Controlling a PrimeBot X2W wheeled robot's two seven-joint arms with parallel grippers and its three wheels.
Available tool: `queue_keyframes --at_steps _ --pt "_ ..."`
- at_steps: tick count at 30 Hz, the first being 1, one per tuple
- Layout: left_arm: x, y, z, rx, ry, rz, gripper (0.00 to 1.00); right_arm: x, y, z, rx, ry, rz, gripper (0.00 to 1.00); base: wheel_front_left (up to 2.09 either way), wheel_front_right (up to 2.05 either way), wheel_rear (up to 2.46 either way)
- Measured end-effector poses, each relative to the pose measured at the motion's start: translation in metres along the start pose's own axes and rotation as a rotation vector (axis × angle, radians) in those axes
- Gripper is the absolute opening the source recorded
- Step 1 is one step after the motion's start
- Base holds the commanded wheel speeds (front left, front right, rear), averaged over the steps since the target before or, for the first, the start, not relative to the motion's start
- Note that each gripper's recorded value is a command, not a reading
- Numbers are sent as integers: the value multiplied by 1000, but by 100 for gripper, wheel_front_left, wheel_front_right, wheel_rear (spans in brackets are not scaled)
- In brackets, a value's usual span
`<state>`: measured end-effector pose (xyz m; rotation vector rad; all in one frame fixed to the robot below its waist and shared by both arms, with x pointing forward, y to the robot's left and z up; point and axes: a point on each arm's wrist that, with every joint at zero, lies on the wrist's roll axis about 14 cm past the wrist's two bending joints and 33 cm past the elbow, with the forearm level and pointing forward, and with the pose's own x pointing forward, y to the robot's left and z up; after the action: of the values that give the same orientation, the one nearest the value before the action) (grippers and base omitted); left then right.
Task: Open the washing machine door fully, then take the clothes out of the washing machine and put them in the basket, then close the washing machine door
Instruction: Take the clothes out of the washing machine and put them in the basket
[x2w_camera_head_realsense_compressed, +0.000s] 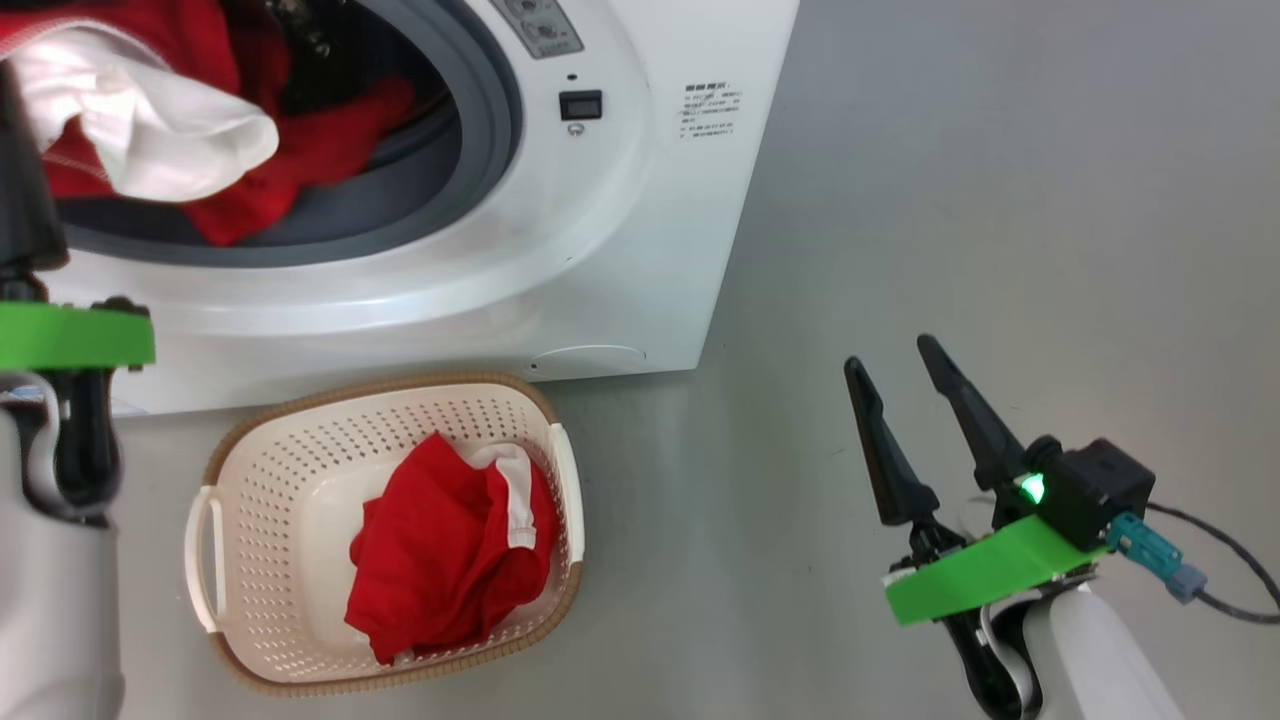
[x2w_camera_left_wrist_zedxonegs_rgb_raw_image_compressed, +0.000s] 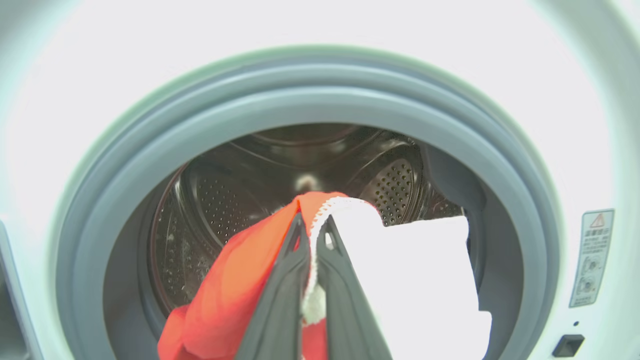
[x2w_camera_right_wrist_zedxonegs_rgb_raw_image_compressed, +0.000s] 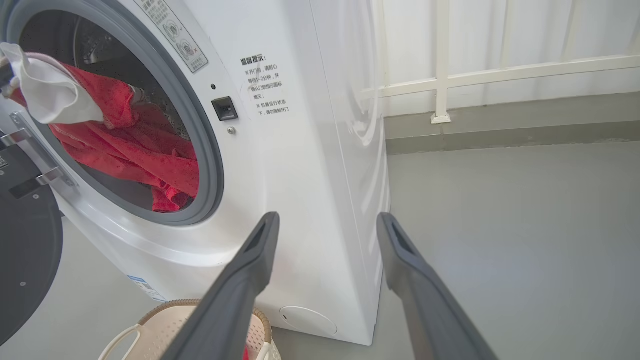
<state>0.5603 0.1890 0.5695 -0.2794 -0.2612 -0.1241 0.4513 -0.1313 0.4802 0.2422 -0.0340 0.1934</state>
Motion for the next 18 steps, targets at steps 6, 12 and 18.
queue_keyframes --at_steps 6,12,18 --pt "-19 -11 32 -5 -103 -20 0 -10 0 -3 3 14 -7 100 0 0 0" --pt "-36 -15 67 12 -205 -33 0 -9 5 1 -11 5 7 100 0 0 0" --pt "-53 -23 73 23 -222 -48 0 -8 8 0 -8 6 17 100 0 0 0"
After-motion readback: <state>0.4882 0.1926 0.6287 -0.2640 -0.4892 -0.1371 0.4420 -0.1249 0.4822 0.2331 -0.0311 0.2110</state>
